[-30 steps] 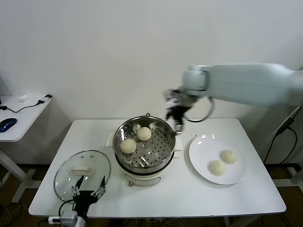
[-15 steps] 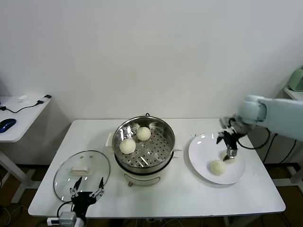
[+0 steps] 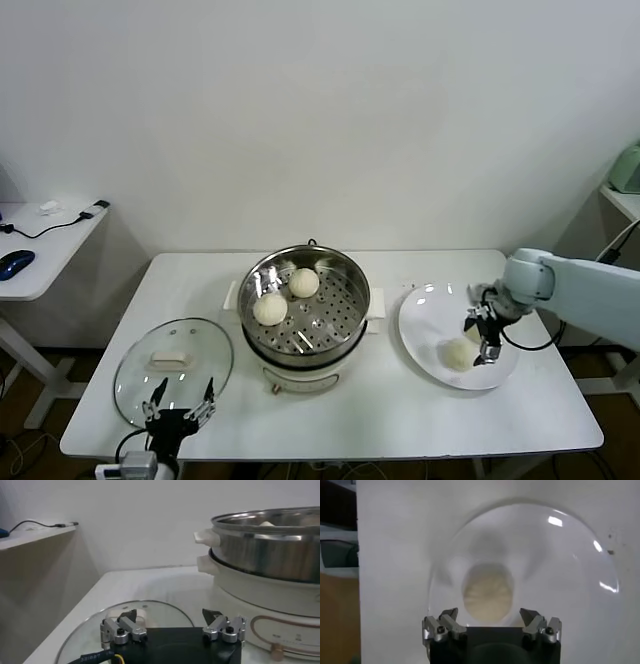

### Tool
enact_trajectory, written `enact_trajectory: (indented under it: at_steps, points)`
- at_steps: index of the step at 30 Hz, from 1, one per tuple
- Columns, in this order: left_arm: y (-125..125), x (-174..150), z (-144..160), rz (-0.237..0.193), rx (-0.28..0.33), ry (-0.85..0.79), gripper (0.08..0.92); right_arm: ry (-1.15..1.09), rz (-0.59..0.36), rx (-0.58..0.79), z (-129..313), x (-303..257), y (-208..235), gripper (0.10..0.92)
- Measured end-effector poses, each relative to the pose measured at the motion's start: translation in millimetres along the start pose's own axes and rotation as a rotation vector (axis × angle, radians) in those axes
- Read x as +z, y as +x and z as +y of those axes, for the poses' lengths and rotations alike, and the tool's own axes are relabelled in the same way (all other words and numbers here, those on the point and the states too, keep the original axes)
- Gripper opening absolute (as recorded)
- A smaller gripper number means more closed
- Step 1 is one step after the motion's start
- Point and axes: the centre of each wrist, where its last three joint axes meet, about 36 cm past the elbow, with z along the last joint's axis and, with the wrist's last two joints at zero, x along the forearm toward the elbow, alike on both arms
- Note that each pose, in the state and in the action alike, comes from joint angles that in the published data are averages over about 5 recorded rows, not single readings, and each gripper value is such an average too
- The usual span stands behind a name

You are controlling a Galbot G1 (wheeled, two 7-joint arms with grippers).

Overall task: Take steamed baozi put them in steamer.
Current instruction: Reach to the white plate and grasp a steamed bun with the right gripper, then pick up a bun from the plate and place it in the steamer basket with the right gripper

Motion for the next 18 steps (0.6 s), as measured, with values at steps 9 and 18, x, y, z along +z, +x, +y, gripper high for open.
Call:
enact_trajectory:
  at_steps: [9,18]
  points:
    - [0,-1,0,0.001,0.001,0.0,0.823,-0.012,-0.01,-0.006,2,0,-17,0.748]
    - [1,-4,-3,-0.004,0.008,0.0,0.823,0.024,-0.027,-0.006,-7,-7,6,0.696]
